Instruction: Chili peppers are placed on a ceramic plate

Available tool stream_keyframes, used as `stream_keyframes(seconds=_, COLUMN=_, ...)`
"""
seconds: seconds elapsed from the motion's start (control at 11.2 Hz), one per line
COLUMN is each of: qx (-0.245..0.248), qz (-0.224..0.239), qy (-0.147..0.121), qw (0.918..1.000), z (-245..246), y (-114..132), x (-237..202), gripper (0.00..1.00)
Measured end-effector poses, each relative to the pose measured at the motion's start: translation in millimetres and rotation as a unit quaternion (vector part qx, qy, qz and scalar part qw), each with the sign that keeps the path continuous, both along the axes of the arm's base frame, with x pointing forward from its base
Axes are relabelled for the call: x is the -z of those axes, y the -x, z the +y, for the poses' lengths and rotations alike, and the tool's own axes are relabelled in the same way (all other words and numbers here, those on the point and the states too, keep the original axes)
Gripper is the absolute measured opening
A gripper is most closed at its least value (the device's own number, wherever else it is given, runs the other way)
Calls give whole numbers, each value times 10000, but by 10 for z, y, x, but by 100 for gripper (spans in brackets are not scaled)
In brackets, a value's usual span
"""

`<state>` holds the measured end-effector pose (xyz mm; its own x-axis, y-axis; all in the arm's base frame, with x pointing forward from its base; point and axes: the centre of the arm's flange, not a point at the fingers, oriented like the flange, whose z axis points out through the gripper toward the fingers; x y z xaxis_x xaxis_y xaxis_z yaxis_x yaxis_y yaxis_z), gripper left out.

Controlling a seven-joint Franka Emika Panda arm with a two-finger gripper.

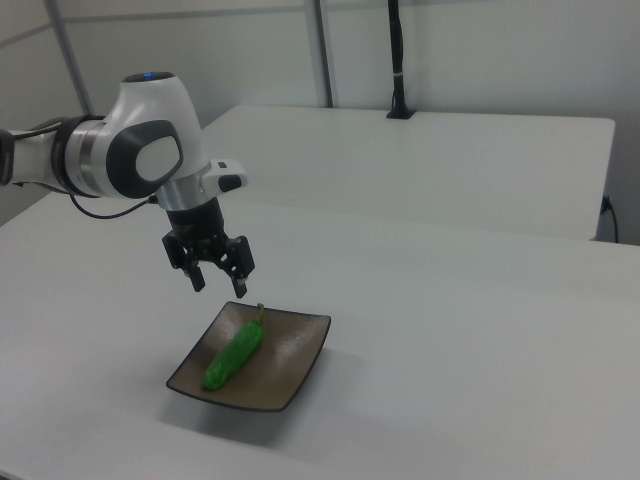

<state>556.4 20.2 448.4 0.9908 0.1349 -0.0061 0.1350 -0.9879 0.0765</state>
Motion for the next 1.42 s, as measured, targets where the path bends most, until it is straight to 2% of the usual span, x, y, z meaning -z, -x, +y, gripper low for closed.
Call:
stream_keyframes(seconds=0.09, qx=0, qz=-28, qy=-1, qw=10000, z=1, y=-5, x=-26, gripper=98)
stream_keyframes(seconds=0.18, qx=12, qz=-63, qy=-18, qw=10000, z=5, y=-10, x=-61, gripper=100)
stream_keyframes(seconds=0.62, qx=229, qz=-459, qy=-147, qw=9986, z=81, y=-121, x=-462, gripper=100)
stream_keyframes(seconds=0.89, qx=289, qz=-365, qy=-174, qw=9988, z=256, y=-184, x=-794, gripper=100)
stream_keyframes(seconds=1.25, qx=500, qz=-552, qy=-250, qw=9969, z=520, y=-262, x=-983, gripper=100)
stream_keyframes(seconds=1.42, qx=608, qz=-512, qy=-466, qw=9957, z=683, y=-297, x=-960, gripper=100)
